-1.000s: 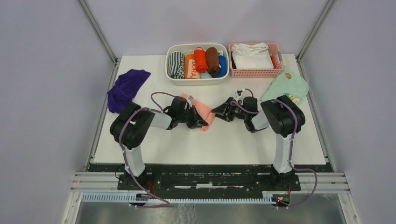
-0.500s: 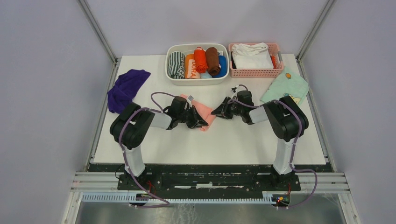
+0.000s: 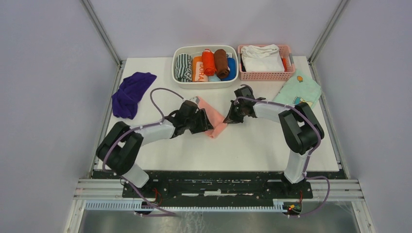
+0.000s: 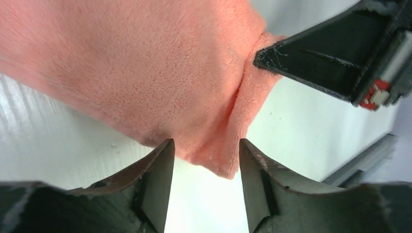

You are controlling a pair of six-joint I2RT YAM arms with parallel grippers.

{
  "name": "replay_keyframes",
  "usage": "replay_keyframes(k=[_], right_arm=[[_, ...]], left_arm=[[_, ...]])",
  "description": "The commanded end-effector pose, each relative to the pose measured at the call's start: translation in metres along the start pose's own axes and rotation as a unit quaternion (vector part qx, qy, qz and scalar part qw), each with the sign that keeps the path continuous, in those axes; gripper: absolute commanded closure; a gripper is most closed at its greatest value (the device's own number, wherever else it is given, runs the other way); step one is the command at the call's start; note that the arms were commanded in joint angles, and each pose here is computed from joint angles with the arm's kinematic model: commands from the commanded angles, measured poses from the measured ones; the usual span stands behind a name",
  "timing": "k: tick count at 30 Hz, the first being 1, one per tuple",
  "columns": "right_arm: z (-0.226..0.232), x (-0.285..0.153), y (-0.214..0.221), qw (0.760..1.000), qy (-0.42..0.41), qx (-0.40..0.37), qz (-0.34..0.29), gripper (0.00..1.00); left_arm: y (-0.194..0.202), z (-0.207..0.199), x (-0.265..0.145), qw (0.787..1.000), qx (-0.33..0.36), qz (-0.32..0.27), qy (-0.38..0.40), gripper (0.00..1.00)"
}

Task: Roll the towels
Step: Roll the towel at the center of the board.

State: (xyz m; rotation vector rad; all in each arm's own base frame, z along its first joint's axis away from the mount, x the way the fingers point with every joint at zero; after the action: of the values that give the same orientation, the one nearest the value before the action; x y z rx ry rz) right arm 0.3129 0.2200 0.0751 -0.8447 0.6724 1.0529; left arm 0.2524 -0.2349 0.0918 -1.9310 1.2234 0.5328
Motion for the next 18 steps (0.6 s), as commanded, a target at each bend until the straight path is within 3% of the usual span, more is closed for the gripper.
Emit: replay_keyframes(k=[1,6,7,9,18], right_arm=[[-0.011,-0.021,0.004,0.996,0.085,0.001,0.020,1.00],[-0.006,-0.023,0.001,0.995,0.091,0.014,0.027,1.00],[-0.004,-0.023,0.001,0.995,0.089,0.018,0.029,1.00],[-0.003,-0.023,0.001,0.995,0.089,0.021,0.033,1.00],[-0.001,-0.021,0.000,0.995,0.083,0.027,0.041,1.00]], left_arm=[[-0.004,-0.027,-0.027,0.972,0.187,-0.101,-0.101,0.39],[0.015,-0.067,-0.034,0.920,0.326,-0.175,-0.127,0.34],[0.025,-0.079,-0.031,0.893,0.382,-0.194,-0.134,0.33],[0.039,-0.089,-0.027,0.874,0.424,-0.199,-0.131,0.32],[0.065,-0.094,0.007,0.808,0.526,-0.190,-0.182,0.32]])
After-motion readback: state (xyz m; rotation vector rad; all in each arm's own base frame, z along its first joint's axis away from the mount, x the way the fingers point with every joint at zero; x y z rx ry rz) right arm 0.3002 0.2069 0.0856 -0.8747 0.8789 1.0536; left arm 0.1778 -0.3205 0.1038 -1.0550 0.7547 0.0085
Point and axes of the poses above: each gripper's point midway between its finger pads, its own x axis out along the fingers, its own z axis along the line the jaws close on, y = z × x, the point moved 7 cm from there along -x, back along the fingers
